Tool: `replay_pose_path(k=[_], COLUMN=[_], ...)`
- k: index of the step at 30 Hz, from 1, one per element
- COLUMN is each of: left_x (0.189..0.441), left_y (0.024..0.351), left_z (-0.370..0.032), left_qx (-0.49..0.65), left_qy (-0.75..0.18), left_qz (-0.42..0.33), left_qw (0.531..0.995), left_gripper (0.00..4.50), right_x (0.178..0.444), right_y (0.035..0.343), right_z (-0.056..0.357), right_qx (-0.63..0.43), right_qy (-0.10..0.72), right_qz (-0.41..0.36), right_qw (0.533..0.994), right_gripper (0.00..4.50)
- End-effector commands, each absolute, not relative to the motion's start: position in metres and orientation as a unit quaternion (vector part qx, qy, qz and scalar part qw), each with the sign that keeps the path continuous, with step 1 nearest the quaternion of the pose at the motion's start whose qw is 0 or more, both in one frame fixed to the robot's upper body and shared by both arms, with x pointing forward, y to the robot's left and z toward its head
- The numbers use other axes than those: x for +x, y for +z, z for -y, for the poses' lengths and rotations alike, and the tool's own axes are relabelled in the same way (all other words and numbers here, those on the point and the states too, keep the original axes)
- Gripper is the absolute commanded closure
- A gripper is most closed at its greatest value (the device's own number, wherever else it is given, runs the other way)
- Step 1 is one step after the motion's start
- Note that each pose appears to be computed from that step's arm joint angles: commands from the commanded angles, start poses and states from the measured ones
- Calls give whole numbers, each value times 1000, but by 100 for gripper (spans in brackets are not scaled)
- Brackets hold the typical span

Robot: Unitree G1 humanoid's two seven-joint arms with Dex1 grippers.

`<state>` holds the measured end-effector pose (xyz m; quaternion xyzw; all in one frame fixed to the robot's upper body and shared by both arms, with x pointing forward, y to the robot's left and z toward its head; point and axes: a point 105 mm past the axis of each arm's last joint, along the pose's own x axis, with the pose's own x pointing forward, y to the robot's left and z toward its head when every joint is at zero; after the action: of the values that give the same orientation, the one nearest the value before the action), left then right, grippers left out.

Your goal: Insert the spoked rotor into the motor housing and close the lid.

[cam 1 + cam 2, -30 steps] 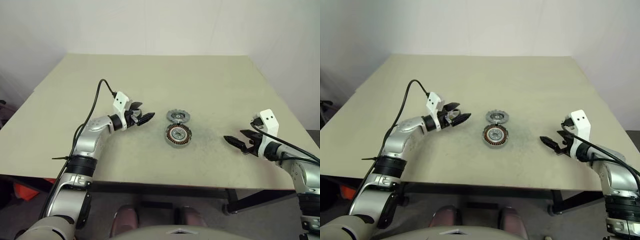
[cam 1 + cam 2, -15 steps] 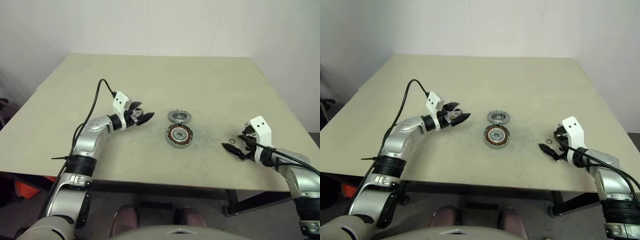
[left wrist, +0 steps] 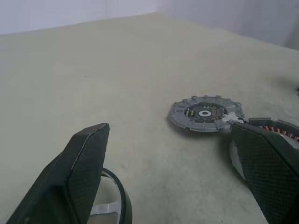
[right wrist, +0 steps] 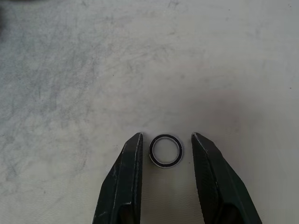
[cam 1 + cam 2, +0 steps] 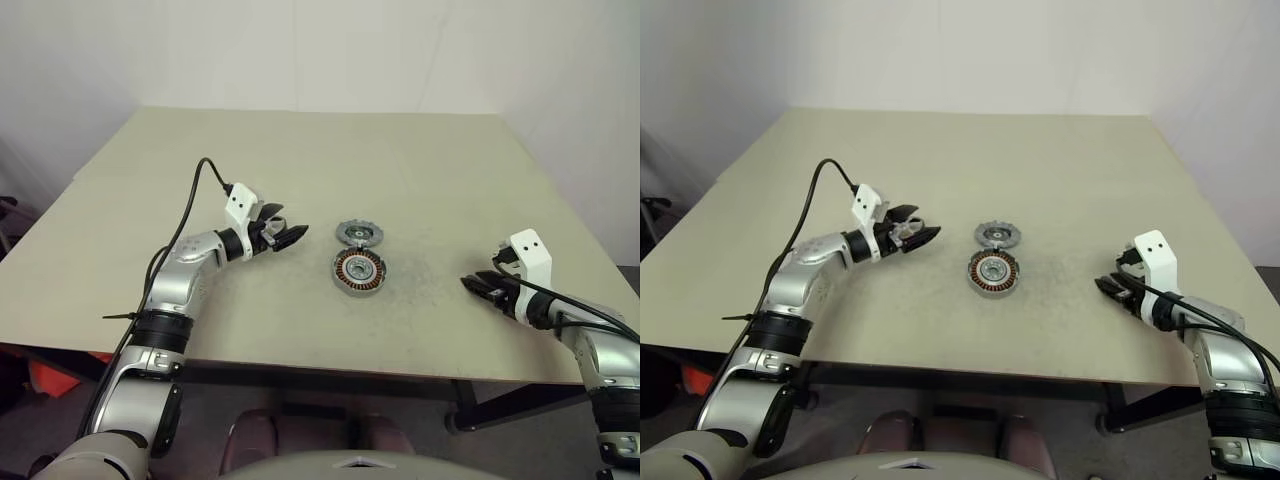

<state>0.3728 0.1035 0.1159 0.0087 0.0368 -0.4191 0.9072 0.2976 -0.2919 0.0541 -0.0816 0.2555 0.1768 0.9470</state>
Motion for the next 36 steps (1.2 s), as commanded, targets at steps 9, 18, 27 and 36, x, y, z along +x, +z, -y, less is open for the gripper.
replay_pose_path(k=[9, 18, 27, 36], left_x=[377, 377, 377, 375], left_y=[132, 133, 133, 133], left_z=[-106, -105, -106, -110], left_qx=[22, 21, 21, 22], left_qy=[-414, -416, -411, -405], left_qz=[-8, -7, -7, -7], left_qw=[910, 909, 911, 914], left_gripper=[9, 9, 9, 9], right_x=[309, 324, 326, 324], right_y=[73, 123, 111, 102], right_z=[278, 198, 135, 119], right_qx=[-74, -73, -70, -68], right_qy=[191, 295, 365, 382], right_qz=[-224, -147, -162, -174], right_qw=[953, 941, 914, 905], right_gripper=[394, 394, 394, 394])
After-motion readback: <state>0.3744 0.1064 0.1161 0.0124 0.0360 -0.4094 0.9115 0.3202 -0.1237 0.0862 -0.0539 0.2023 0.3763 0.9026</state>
